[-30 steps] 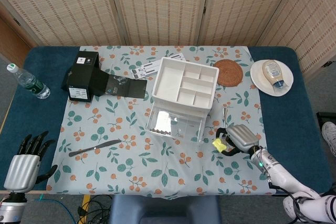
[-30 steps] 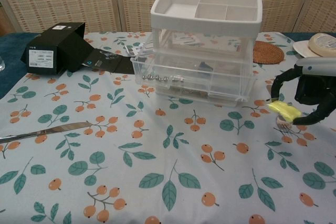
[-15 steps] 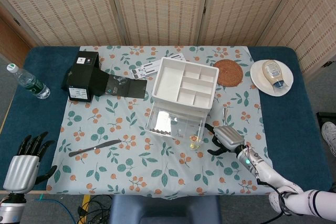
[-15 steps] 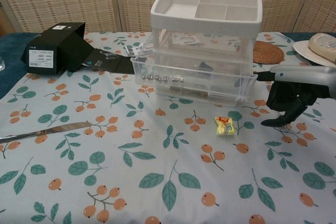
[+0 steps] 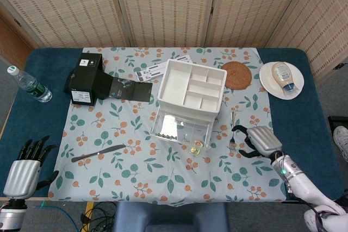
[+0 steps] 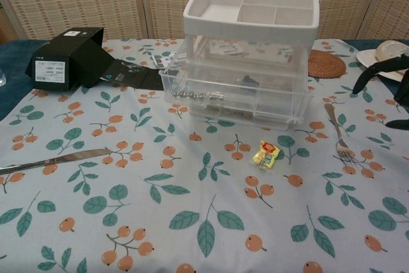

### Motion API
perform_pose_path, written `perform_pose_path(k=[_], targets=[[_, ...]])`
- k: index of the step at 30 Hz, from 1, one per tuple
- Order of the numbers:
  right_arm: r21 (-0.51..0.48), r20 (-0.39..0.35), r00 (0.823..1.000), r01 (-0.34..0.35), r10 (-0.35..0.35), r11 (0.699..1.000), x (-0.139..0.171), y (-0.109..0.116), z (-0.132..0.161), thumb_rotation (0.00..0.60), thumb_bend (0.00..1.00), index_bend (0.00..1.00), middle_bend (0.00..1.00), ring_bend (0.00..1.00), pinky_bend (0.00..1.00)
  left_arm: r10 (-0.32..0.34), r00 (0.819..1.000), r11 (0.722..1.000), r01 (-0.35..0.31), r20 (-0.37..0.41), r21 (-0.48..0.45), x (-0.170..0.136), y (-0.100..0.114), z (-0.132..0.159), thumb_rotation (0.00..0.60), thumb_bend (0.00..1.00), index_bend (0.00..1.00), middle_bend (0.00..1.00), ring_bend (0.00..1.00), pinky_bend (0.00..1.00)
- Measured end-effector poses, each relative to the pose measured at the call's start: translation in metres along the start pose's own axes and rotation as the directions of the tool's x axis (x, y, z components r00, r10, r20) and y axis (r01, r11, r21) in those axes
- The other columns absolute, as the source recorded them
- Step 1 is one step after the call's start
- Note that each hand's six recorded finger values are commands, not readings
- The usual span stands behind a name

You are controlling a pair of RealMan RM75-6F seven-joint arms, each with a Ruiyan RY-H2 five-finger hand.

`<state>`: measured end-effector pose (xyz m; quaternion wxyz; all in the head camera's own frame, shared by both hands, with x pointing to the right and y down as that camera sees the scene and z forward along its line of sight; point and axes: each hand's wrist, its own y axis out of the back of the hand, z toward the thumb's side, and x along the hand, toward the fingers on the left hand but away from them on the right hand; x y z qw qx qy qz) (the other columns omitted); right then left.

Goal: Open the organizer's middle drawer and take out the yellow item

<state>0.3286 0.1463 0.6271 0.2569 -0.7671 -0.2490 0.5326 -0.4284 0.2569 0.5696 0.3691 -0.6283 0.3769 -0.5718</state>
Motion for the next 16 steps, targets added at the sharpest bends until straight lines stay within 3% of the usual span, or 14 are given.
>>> perform_pose_path(k=[3,6,8,10,13,16], targets=[[0.024,0.042,0.997,0.071,-0.072,0.997,0.025,0.014,-0.016,0.6,0.31,0.38,0.87,0.99,1.0,0.003,1.0,1.0,-0.003,0.003,-0.001,0.002,-0.001,0.002,0.6,0.22,0.23,0.11,0.13,0.08],[0.041,0.069,0.986,0.151,-0.154,0.988,0.047,0.027,-0.027,0.6,0.31,0.38,0.77,0.87,0.96,0.011,1.0,1.0,-0.011,0.01,0.001,0.005,-0.001,0.005,0.6,0.22,0.23,0.11,0.13,0.08],[0.053,0.081,0.975,0.205,-0.209,0.977,0.06,0.034,-0.032,0.6,0.31,0.36,0.63,0.72,0.85,0.019,1.0,1.0,-0.019,0.014,0.0,0.007,0.0,0.007,0.6,0.22,0.23,0.11,0.13,0.08],[0.074,0.09,0.958,0.267,-0.273,0.961,0.075,0.04,-0.038,0.6,0.31,0.28,0.48,0.52,0.69,0.023,1.0,1.0,-0.023,0.017,0.0,0.008,0.0,0.009,0.6,0.22,0.23,0.11,0.13,0.08],[0.111,0.1,0.929,0.346,-0.357,0.932,0.095,0.045,-0.046,0.6,0.31,0.16,0.32,0.3,0.46,0.028,0.999,1.0,-0.028,0.024,0.003,0.009,0.001,0.013,0.6,0.22,0.23,0.11,0.13,0.08],[0.136,0.115,0.904,0.396,-0.412,0.908,0.114,0.043,-0.054,0.6,0.31,0.13,0.29,0.27,0.42,0.038,0.999,0.999,-0.038,0.035,-0.001,0.009,0.003,0.018,0.6,0.22,0.23,0.11,0.13,0.08]])
